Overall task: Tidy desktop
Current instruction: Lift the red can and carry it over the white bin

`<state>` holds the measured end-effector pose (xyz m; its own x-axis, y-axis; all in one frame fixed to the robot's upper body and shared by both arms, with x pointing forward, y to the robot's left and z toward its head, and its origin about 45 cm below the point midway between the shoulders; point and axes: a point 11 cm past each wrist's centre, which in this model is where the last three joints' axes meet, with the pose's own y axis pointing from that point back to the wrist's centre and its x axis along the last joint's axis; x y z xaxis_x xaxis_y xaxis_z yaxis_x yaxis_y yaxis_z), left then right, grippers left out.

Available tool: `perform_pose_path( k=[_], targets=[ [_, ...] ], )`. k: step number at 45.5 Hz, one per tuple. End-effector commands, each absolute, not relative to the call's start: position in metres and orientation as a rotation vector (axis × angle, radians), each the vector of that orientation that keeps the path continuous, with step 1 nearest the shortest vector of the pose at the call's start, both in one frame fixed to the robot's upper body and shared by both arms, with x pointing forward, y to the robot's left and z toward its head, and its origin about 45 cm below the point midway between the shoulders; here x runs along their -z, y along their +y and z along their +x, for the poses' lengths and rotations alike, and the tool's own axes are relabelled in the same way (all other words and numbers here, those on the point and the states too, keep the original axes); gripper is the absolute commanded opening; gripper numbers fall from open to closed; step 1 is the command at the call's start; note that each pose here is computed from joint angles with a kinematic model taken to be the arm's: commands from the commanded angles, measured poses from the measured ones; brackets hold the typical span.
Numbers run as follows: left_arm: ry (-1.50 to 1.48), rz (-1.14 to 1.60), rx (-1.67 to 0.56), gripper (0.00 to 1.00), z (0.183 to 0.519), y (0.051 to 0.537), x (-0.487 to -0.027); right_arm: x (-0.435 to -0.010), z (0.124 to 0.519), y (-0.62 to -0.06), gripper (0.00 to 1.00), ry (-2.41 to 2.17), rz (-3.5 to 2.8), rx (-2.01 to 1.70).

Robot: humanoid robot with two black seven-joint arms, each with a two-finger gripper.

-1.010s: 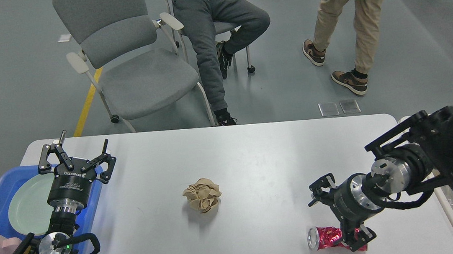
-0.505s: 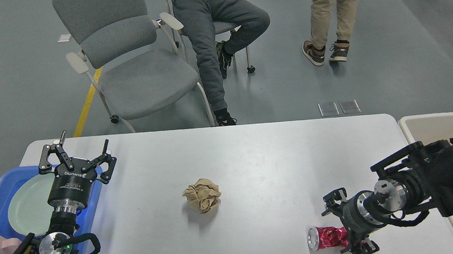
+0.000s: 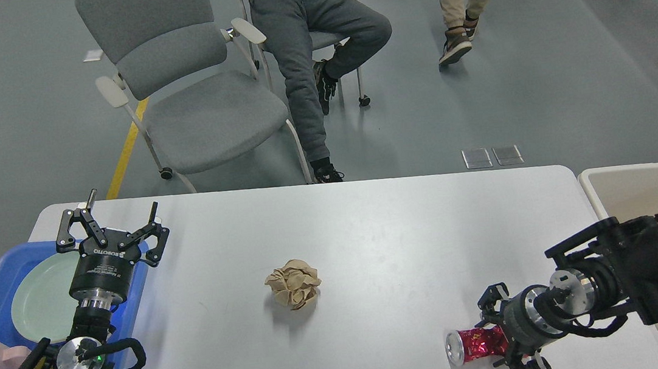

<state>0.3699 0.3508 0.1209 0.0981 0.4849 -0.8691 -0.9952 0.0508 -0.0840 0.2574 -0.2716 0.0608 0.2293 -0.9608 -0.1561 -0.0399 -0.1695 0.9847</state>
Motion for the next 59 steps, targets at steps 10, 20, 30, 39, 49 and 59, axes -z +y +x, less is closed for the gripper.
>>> perform_pose_path(
  k=[10,20,30,39,49,59],
  targets=[
    [0.778,-0.854,-1.318,0.97,0.37,0.351,-0.121,-0.064,0.259,-0.274,0.0,-0.999,1.479,1.126],
    [0.779,-0.853,-1.32,0.97,0.37,0.351,-0.12,-0.074,0.269,-0.282,0.0,-1.023,1.471,1.094],
    [0.776,-0.854,-1.321,0.97,0.37,0.352,-0.121,-0.11,0.279,-0.291,0.0,-0.991,1.462,0.999],
    [0.779,-0.854,-1.321,0.97,0.37,0.351,-0.121,-0.171,0.284,-0.298,0.0,-0.895,1.436,0.797],
    [0.779,-0.854,-1.321,0.97,0.37,0.351,-0.121,-0.255,0.303,-0.294,0.0,-0.733,1.565,0.603],
    [0.778,-0.854,-1.319,0.97,0.37,0.351,-0.121,-0.318,0.312,-0.301,0.0,-0.618,1.644,0.427]
  ],
)
